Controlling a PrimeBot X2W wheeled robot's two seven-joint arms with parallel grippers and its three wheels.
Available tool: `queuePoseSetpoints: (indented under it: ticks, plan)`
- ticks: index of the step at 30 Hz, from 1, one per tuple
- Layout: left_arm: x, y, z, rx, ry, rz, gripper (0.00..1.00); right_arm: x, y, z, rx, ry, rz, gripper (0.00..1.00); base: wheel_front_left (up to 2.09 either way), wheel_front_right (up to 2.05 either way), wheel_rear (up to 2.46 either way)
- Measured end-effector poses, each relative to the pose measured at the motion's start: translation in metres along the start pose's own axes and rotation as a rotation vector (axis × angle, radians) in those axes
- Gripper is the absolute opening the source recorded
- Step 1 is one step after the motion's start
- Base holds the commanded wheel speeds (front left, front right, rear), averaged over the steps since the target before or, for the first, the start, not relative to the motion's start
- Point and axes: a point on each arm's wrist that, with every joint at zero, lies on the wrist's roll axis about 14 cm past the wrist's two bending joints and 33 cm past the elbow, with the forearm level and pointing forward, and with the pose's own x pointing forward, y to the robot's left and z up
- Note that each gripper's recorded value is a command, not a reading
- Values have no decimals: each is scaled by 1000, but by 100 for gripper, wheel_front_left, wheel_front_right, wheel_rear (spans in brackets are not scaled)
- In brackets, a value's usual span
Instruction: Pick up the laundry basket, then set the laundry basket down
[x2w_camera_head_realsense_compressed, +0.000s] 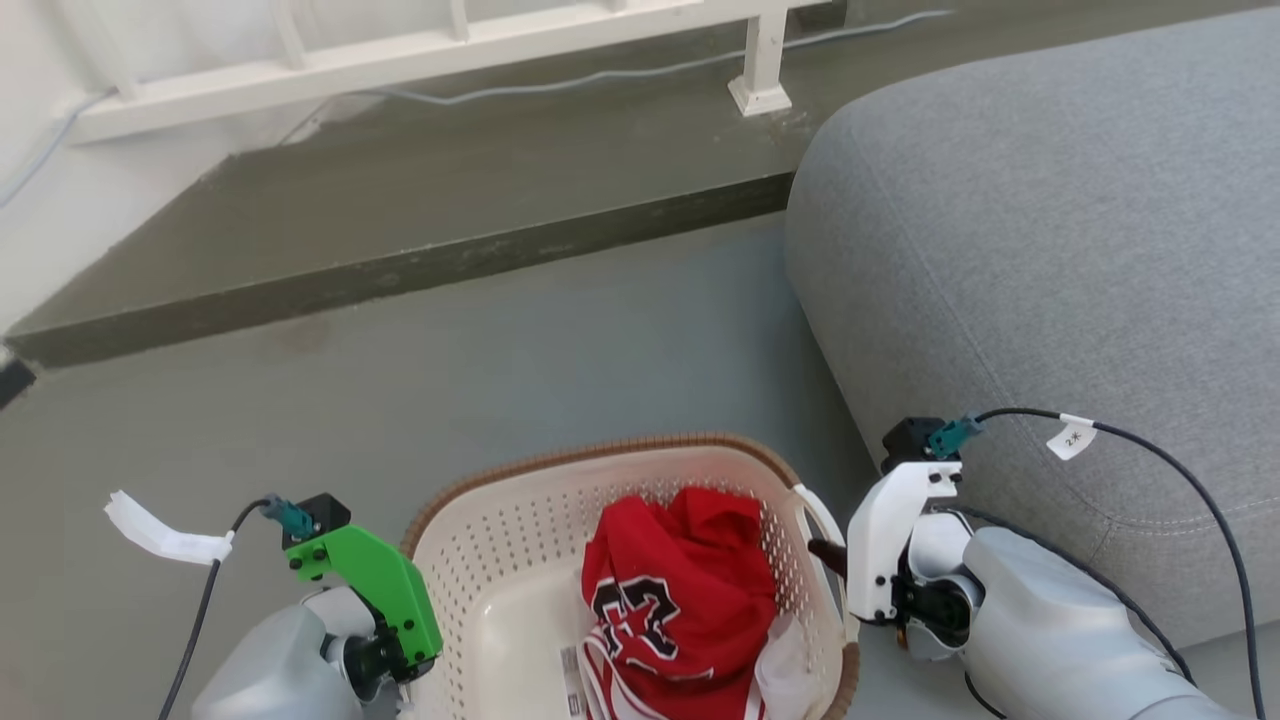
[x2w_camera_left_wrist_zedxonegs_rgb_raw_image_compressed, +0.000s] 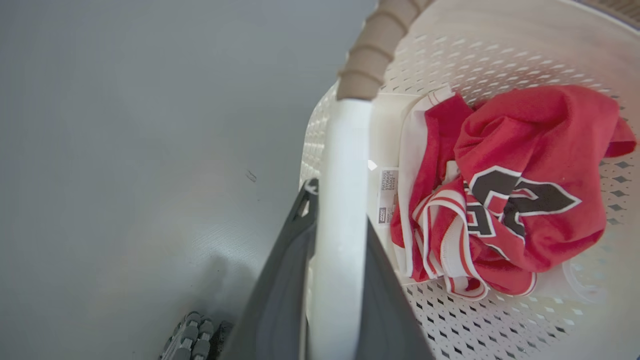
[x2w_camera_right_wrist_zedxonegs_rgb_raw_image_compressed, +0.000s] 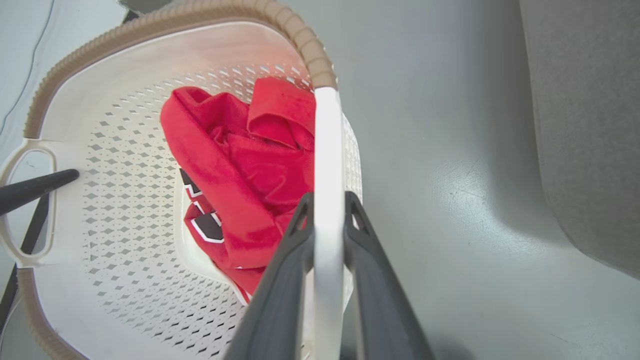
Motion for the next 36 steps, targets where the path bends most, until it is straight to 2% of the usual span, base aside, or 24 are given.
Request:
queuePoseSetpoints:
  ticks: [13, 36]
  plan:
    - [-12, -6, -13, -1, 55, -11, 0, -14, 1, -12, 40, 57, 9, 0, 0, 0, 0]
    - [-18, -10, -21, -17, 91, -24, 0, -23, 0, -13, 35, 75, 10, 0, 0, 0, 0]
